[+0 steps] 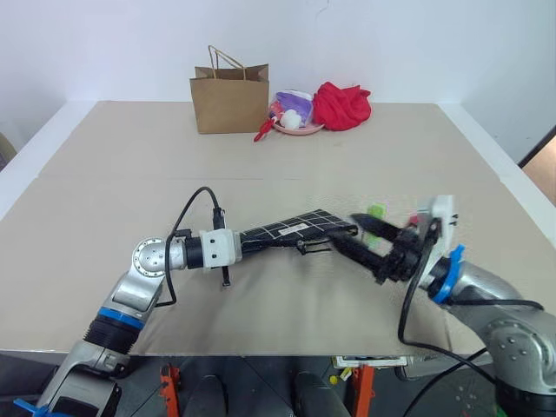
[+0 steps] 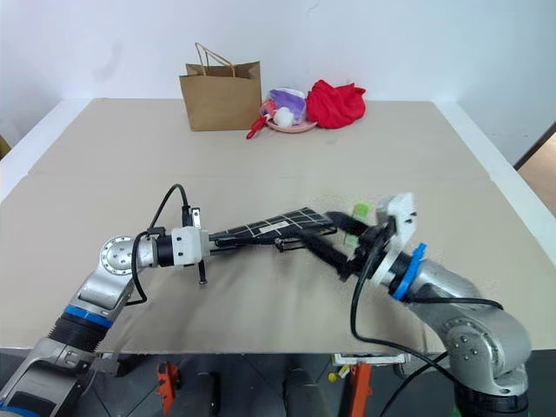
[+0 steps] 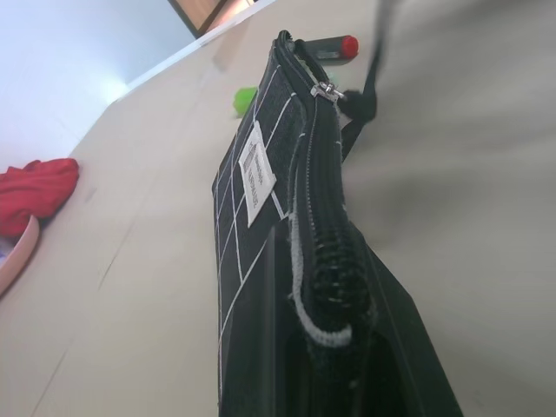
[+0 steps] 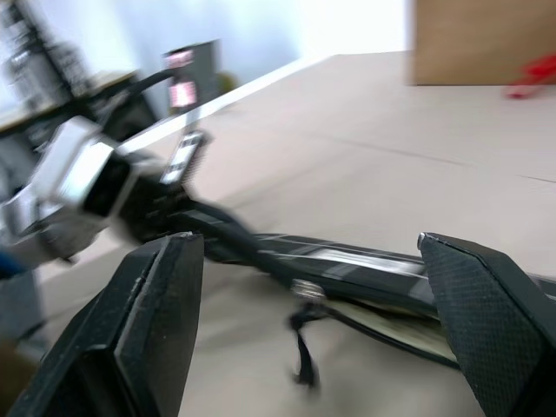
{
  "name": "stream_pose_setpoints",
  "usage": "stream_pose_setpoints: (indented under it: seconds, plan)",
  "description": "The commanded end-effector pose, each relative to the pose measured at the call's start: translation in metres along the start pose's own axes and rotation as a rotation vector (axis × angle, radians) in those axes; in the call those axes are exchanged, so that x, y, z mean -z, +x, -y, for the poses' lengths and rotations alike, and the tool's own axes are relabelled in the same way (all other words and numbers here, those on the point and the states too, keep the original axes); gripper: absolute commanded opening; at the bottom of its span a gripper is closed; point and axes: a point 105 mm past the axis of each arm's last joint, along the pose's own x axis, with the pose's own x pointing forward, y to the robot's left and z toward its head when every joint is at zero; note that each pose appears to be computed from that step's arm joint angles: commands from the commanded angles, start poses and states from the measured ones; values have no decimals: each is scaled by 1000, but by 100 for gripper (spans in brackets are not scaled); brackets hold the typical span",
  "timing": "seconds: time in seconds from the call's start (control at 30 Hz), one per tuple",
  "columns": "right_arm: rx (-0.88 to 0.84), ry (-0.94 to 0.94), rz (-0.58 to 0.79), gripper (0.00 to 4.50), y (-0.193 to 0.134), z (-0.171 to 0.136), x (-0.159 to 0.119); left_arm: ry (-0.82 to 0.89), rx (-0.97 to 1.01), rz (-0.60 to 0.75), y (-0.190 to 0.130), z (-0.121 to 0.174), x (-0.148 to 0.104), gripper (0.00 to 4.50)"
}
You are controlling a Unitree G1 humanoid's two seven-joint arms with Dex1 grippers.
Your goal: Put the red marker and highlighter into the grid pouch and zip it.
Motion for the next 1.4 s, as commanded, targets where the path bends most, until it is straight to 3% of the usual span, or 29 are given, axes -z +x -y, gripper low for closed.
stream_pose_setpoints:
  seconds: [0.03, 0.23, 0.4, 0.97, 1.2, 1.3, 1.4]
  plan:
    - [469, -130, -45, 437, -15, 78, 3, 38, -9, 7, -10, -9, -3, 0]
    - [634, -115, -78, 437, -3, 95, 27, 46, -7, 17, -8, -11, -5, 0]
    - [631, -95, -69, 437, 16, 85, 34, 52, -1, 13, -9, -9, -4, 0]
    - [707, -90, -199, 437, 24, 61, 73, 55, -14, 13, -9, -8, -2, 0]
    - [816, -78, -275, 437, 22, 75, 90, 48, -24, 20, -8, -10, -3, 0]
    - [823, -82, -290, 348, 22, 76, 93, 51, -23, 17, -9, -11, -2, 0]
    - [824, -79, -303, 211, 22, 74, 96, 52, -25, 15, -9, -12, -2, 0]
